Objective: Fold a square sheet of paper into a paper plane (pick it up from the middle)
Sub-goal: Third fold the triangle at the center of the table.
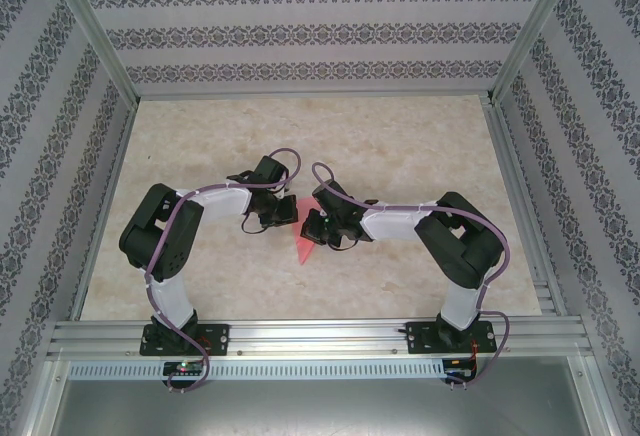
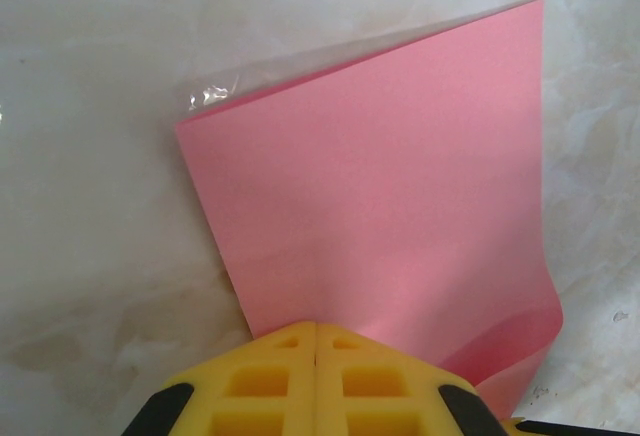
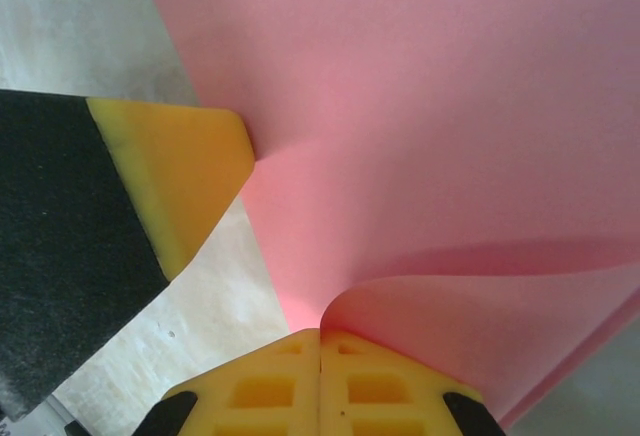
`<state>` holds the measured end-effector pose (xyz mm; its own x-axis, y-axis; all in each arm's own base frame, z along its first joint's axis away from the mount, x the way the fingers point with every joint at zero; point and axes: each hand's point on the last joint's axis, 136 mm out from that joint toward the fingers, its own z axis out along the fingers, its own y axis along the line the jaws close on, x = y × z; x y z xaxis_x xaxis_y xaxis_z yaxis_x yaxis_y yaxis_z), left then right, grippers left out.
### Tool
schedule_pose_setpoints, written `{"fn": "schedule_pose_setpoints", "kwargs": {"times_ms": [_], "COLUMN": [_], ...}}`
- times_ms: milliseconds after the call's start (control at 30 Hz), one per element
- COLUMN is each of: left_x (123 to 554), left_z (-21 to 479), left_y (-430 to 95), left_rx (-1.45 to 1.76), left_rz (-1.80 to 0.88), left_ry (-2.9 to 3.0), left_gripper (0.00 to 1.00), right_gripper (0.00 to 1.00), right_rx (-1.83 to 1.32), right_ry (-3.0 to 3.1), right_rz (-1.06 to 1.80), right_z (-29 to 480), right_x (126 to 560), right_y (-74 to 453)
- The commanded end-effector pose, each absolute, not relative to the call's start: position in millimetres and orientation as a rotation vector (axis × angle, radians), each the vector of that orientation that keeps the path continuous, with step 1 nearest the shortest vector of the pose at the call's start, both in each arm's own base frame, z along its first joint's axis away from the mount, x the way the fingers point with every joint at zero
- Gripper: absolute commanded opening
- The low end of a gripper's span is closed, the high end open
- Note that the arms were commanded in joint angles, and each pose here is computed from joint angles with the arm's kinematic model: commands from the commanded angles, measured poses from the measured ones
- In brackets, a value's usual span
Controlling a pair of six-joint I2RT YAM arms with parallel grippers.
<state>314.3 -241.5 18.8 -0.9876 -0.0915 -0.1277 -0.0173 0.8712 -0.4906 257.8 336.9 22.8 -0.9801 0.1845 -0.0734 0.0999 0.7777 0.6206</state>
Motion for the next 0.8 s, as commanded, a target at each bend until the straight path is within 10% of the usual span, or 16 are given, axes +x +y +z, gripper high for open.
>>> {"fn": "schedule_pose_setpoints", "kwargs": {"times_ms": [0,767], "left_x": [315.1,313.3], "left_z": [13.0,13.5], "left_y": [-242.4,-244.8], "left_rx": [-0.069,-0.055], "left_rz": [-0.763,-0.785], "left_ry": [2.898,2.9], "left_gripper": [0.06,0.06], "right_gripper": [0.03,0.05], "right_rx": [0.237,0.228], "right_ry": [2.832,2.876], "right_rz": [0.928,0.906], "right_z": [18.8,5.5], "right_x": [264.3,256.9], "right_y": [333.9,331.0]}}
